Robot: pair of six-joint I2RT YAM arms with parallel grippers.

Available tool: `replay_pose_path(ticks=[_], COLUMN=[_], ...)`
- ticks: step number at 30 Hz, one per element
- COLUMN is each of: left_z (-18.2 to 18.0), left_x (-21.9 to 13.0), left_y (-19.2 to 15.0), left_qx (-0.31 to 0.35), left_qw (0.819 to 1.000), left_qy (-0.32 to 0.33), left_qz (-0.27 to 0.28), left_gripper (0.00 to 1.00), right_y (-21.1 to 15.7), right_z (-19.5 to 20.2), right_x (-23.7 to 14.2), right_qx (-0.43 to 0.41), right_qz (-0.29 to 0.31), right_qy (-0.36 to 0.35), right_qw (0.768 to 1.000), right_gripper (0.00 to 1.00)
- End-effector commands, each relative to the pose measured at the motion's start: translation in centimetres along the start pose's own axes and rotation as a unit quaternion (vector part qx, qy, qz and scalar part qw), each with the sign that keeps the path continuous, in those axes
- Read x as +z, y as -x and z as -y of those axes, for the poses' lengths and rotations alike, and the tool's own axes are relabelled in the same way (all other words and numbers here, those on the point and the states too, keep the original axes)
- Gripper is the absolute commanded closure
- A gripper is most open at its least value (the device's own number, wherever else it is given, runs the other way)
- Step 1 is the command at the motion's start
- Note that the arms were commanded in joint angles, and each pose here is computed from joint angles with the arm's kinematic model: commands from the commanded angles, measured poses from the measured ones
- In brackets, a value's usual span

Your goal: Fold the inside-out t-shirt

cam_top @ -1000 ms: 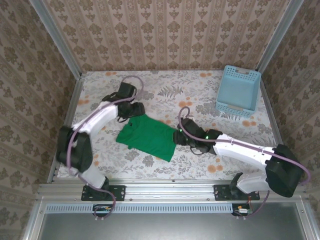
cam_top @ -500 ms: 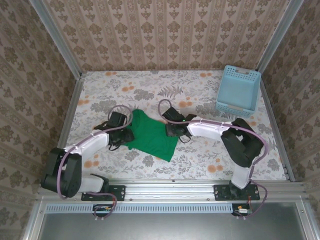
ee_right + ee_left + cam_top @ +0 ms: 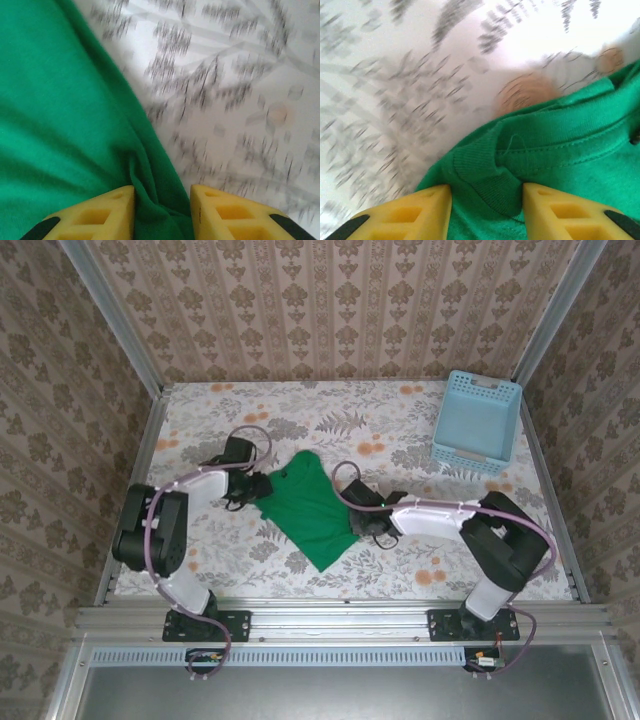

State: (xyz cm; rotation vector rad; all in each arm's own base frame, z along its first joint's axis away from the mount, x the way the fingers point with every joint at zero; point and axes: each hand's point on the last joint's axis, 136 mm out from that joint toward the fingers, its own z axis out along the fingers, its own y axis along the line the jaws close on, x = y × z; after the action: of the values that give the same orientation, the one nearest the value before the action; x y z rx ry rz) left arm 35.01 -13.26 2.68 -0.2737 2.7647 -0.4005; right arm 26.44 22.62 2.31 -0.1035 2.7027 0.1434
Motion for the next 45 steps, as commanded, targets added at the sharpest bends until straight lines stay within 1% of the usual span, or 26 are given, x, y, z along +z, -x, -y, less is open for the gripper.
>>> replay_pose_path(ticks=[1, 3, 4, 6, 8, 10, 11, 13, 16, 17, 20, 24, 30, 35, 36, 38, 41, 43, 45], left_z=[2.6, 4.5, 5.5, 6.6, 6.9, 6.0, 5.3, 4.2, 2.6, 2.5, 2.8, 3.7, 5.3, 5.6, 5.7, 6.3, 8.1, 9.7, 10.9], left_x=[1.1, 1.1, 0.8, -0.3, -2.0, -3.9, -4.7, -6.0, -6.7, -6.7, -5.6, -4.1, -2.0, -0.4, -0.5, -0.8, -2.3, -4.0, -5.9], left_y=[0.3, 0.8, 1.1, 1.5, 1.6, 1.5, 1.2, 0.2, -1.6, -2.1, -3.0, -2.9, -2.2, -2.0, -1.8, -1.6, -1.1, -0.8, -0.9], left_qx=[0.057, 0.085, 0.095, 0.1, 0.091, 0.078, 0.068, 0.052, 0.029, 0.02, -0.001, -0.001, -0.018, -0.033, -0.033, -0.03, -0.018, -0.004, 0.013], left_qw=[0.998, 0.996, 0.995, 0.994, 0.995, 0.997, 0.997, 0.998, 0.999, 0.999, 0.997, 0.995, 0.991, 0.99, 0.99, 0.988, 0.981, 0.974, 0.968], left_qy=[-0.014, -0.017, -0.02, -0.027, -0.032, -0.017, -0.007, 0.003, 0.002, -0.01, -0.063, -0.092, -0.134, -0.139, -0.141, -0.149, -0.192, -0.225, -0.246], left_qz=[-0.028, -0.029, -0.026, -0.018, -0.003, 0.015, 0.023, 0.033, 0.038, 0.039, 0.036, 0.025, 0.013, -0.007, -0.005, -0.002, 0.008, 0.026, 0.041], left_gripper=[0.58, 0.58, 0.58, 0.55, 0.52, 0.48, 0.45, 0.43, 0.42, 0.42, 0.49, 0.59, 0.63, 0.69, 0.71, 0.81, 0.94, 1.0, 1.0], right_y=[-3.7, -4.7, -4.8, -4.3, -3.4, -2.6, -2.4, -2.2, -2.5, -2.8, -3.6, -4.2, -5.0, -4.9, -4.8, -4.6, -4.6, -4.6, -4.6], right_z=[-1.8, -3.1, -3.0, -1.9, -0.9, -0.8, -0.9, -1.3, -2.8, -3.4, -4.3, -4.0, -3.7, -3.7, -3.7, -3.6, -3.5, -3.4, -3.3], right_x=[-2.0, -3.1, -3.8, -4.9, -5.9, -6.7, -6.8, -7.0, -6.2, -5.8, -4.8, -3.9, -2.9, -2.8, -2.8, -2.9, -2.8, -2.8, -2.6], right_qx=[0.016, 0.017, 0.021, 0.027, 0.017, 0.001, -0.011, -0.02, -0.03, -0.032, -0.033, -0.026, -0.023, -0.024, -0.025, -0.024, -0.024, -0.023, -0.022], right_qz=[-0.025, -0.019, -0.011, 0.011, 0.04, 0.058, 0.06, 0.062, 0.047, 0.039, 0.023, 0.018, 0.01, 0.011, 0.012, 0.016, 0.018, 0.019, 0.019], right_qy=[0.028, 0.037, 0.027, 0.003, -0.008, -0.007, -0.006, 0.0, 0.026, 0.037, 0.049, 0.04, 0.033, 0.031, 0.03, 0.029, 0.023, 0.021, 0.019], right_qw=[0.999, 0.999, 0.999, 1.0, 0.999, 0.998, 0.998, 0.998, 0.998, 0.998, 0.998, 0.999, 0.999, 0.999, 0.999, 0.999, 0.999, 0.999, 0.999], right_gripper=[0.65, 0.65, 0.64, 0.61, 0.58, 0.56, 0.55, 0.54, 0.53, 0.54, 0.58, 0.62, 0.64, 0.64, 0.64, 0.64, 0.64, 0.64, 0.64])
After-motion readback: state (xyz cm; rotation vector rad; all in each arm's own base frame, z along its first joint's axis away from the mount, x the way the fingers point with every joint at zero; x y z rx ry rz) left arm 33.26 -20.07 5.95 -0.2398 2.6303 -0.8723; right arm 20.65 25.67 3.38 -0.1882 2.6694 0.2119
